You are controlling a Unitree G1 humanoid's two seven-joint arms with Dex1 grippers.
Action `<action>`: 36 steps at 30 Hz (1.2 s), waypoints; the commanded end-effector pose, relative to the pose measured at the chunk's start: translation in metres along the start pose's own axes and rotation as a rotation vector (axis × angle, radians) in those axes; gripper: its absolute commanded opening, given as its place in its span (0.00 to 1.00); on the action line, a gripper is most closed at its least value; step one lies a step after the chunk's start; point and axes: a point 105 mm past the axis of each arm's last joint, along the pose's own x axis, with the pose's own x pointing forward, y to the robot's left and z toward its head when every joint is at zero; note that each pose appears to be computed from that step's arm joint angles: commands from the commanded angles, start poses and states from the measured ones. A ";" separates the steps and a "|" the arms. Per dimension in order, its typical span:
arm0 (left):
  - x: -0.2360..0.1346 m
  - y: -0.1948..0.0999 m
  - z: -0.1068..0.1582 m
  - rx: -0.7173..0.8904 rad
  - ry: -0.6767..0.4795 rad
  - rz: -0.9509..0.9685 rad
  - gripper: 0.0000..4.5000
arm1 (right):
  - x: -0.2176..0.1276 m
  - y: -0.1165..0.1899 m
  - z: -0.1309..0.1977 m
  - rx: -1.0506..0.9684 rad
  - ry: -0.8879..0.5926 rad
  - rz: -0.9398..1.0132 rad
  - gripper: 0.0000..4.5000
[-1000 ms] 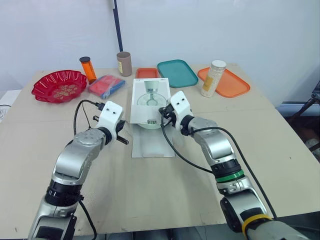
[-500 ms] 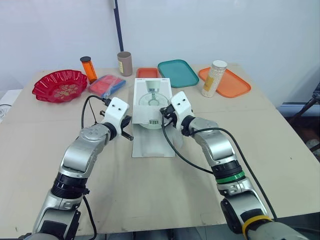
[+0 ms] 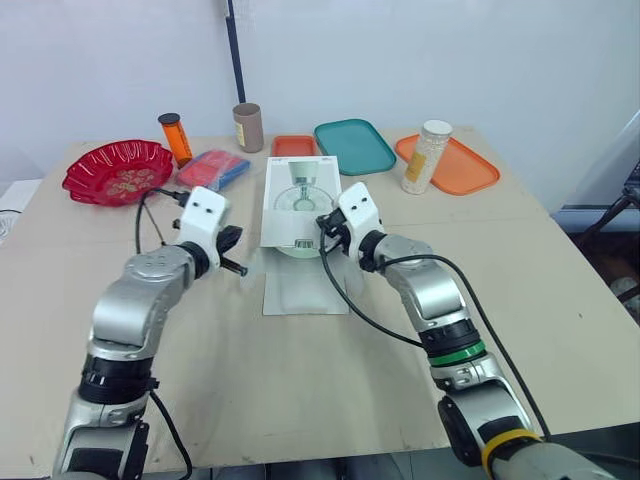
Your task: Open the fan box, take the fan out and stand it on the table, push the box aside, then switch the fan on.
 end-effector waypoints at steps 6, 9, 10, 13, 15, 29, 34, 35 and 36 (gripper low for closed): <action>-0.052 0.003 0.004 -0.002 0.070 -0.090 0.00 | 0.006 0.009 -0.025 0.059 0.086 0.021 0.01; -0.066 0.002 0.001 -0.036 0.117 -0.129 0.00 | 0.008 0.009 -0.025 0.057 0.085 0.025 0.01; -0.069 0.003 0.002 -0.038 0.127 -0.134 0.00 | 0.008 0.009 -0.025 0.056 0.085 0.025 0.01; -0.078 -0.001 0.002 -0.047 0.163 -0.172 0.00 | 0.009 0.009 -0.025 0.054 0.084 0.026 0.01; -0.086 -0.007 -0.001 -0.043 0.195 -0.212 0.00 | 0.009 0.009 -0.025 0.054 0.083 0.028 0.01; -0.097 -0.026 -0.005 -0.109 0.169 -0.248 0.00 | 0.009 0.010 -0.027 0.037 0.089 0.041 0.01; -0.112 -0.038 -0.018 -0.115 0.196 -0.262 0.00 | 0.009 0.010 -0.029 0.037 0.090 0.043 0.01; -0.115 -0.039 -0.022 -0.122 0.205 -0.260 0.00 | 0.009 0.010 -0.030 0.039 0.090 0.043 0.01; -0.119 -0.040 -0.025 -0.130 0.214 -0.255 0.00 | 0.009 0.010 -0.030 0.040 0.090 0.045 0.01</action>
